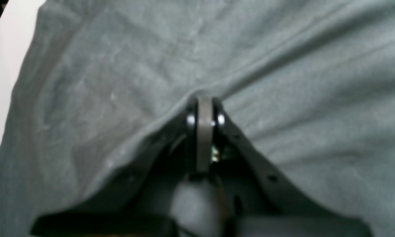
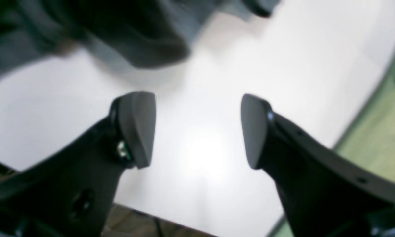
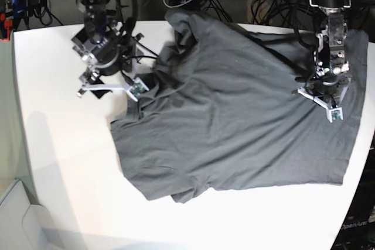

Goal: Layout the t-shirt on the table in an organized manner, then fold the t-shirt properly
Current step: 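Release and regrasp the t-shirt with the right gripper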

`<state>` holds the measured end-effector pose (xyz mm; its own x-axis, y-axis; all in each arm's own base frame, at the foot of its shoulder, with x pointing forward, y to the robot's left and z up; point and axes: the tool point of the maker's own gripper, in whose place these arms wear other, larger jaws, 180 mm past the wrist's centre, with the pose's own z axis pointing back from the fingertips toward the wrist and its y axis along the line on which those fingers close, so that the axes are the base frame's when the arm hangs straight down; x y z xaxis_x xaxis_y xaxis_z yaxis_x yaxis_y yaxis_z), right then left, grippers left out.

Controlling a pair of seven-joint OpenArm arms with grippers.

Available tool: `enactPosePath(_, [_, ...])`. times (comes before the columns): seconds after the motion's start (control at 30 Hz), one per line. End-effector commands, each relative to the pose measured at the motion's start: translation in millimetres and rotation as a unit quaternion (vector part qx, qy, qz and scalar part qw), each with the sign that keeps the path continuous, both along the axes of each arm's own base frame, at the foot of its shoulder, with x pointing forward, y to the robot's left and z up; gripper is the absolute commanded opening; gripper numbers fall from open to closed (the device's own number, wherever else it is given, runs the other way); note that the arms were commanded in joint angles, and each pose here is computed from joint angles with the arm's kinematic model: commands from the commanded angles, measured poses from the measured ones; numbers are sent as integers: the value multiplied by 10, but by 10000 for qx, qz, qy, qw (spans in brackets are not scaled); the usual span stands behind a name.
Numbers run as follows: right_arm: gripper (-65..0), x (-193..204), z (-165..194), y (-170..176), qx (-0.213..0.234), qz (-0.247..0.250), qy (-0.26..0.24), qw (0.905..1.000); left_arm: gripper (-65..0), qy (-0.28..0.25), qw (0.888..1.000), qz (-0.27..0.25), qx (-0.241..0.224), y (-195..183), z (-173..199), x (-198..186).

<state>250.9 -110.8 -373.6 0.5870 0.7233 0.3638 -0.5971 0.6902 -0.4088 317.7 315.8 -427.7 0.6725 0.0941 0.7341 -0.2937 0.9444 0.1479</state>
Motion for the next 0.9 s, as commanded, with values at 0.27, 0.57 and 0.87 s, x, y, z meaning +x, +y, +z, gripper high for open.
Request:
enactPosePath(0.27, [-237, 218, -173, 325, 528, 182, 2, 9984, -649, 131, 9999, 21, 2, 31, -15, -56])
enactPosePath(0.57, [-294, 362, -336, 402, 664, 260, 136, 9974, -649, 131, 9999, 21, 2, 31, -15, -56])
enactPosePath(0.87, [-650, 710, 117, 80, 235, 294, -623, 9973, -649, 131, 9999, 21, 2, 31, -15, -56])
